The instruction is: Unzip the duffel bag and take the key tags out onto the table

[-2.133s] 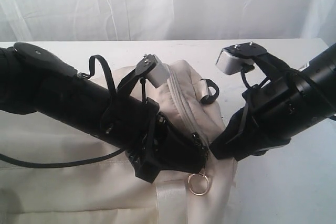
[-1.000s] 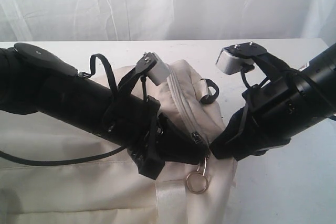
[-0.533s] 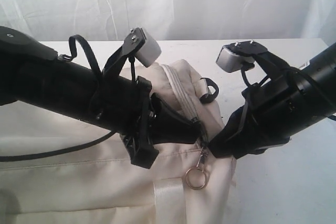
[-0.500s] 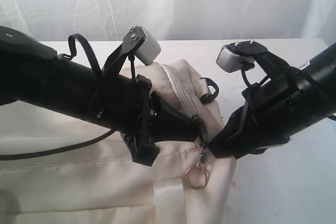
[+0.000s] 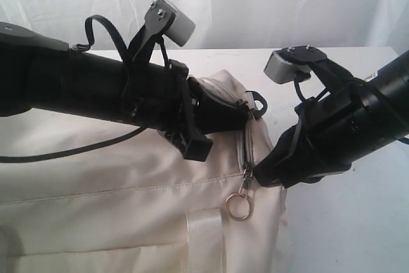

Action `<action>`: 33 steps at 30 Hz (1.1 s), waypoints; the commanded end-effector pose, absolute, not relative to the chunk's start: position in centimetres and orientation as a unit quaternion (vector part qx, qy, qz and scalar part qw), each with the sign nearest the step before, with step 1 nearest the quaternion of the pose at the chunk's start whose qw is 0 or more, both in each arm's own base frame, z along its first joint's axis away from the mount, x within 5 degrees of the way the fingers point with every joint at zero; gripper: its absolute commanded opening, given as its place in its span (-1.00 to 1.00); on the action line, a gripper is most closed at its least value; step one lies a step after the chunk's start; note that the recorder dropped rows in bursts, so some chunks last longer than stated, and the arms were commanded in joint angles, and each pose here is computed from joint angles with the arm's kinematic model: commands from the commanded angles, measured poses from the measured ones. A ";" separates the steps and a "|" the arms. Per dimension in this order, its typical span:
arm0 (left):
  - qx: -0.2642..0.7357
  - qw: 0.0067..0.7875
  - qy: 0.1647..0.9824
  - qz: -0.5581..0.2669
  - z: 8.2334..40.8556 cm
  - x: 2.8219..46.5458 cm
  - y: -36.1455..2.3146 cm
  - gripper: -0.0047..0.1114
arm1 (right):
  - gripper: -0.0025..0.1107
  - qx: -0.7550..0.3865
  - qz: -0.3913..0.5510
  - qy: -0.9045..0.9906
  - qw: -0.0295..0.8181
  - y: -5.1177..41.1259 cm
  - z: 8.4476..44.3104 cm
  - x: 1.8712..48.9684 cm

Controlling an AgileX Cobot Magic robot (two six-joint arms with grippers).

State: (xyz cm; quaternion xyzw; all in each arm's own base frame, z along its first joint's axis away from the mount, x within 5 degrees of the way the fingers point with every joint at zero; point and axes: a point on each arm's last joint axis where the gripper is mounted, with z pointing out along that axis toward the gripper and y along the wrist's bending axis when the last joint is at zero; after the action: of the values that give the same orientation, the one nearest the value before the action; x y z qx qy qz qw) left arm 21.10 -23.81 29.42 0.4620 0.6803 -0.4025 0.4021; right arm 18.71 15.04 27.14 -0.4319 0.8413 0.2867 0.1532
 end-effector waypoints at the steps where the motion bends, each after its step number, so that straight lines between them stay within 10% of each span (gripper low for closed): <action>1: 0.413 0.447 0.680 -0.410 31.8 21.9 -23.8 -0.92 | -0.96 -0.456 0.271 0.837 0.135 14.7 26.9 18.4; 33: 0.319 0.511 0.715 -0.354 33.8 24.7 -19.1 -0.92 | -0.96 -0.472 0.244 0.837 0.130 14.3 26.6 18.4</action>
State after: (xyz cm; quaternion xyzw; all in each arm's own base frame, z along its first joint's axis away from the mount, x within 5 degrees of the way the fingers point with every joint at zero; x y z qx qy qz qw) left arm 25.12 -19.05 33.37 0.3063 0.7259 -0.3387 0.5143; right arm 18.82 14.61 26.92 -0.4520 0.8413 0.2561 0.1494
